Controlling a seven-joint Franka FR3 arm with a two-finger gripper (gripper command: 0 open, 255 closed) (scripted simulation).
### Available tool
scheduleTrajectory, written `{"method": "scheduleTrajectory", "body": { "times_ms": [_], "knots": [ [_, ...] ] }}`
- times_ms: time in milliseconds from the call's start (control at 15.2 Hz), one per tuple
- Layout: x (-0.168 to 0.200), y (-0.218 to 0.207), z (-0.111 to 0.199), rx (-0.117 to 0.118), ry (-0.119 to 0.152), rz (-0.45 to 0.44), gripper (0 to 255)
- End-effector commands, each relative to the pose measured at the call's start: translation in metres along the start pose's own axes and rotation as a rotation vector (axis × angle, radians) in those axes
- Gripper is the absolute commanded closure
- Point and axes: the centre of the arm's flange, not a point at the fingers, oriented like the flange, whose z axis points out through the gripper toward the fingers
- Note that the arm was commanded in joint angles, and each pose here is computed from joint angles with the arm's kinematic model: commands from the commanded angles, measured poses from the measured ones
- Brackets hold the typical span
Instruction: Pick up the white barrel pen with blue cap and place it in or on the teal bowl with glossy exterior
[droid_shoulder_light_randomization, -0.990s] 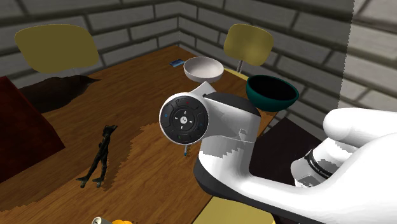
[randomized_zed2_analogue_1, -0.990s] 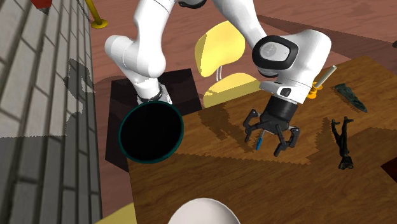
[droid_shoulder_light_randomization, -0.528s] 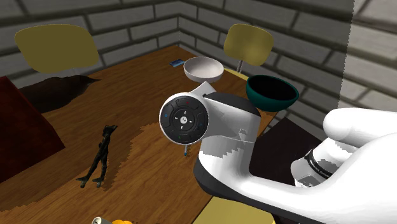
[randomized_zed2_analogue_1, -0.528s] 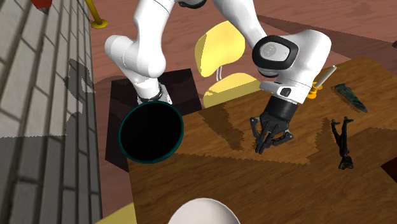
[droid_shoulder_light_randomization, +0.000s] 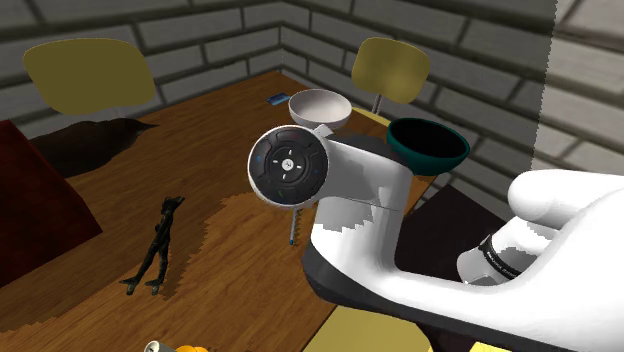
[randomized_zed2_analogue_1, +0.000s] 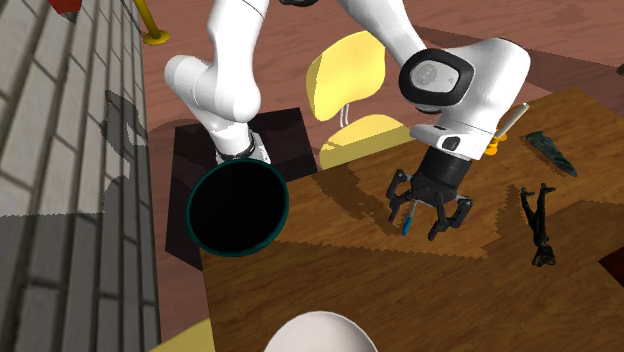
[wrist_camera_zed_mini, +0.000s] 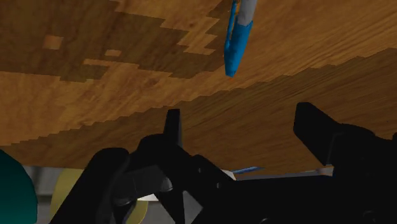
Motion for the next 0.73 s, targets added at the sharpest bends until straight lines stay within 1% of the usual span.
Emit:
{"method": "scheduleTrajectory", "body": {
  "times_ms": [0, 198, 264, 660],
  "knots": [
    [0.002, 0.0, -0.013, -0.008, -0.146, 0.006, 0],
    [0.012, -0.002, -0.033, -0.02, -0.388, 0.016, 0],
    [0.013, -0.002, -0.033, -0.02, -0.396, 0.016, 0],
    [0.0, -0.002, -0.004, -0.02, -0.396, 0.016, 0]
  ]
}}
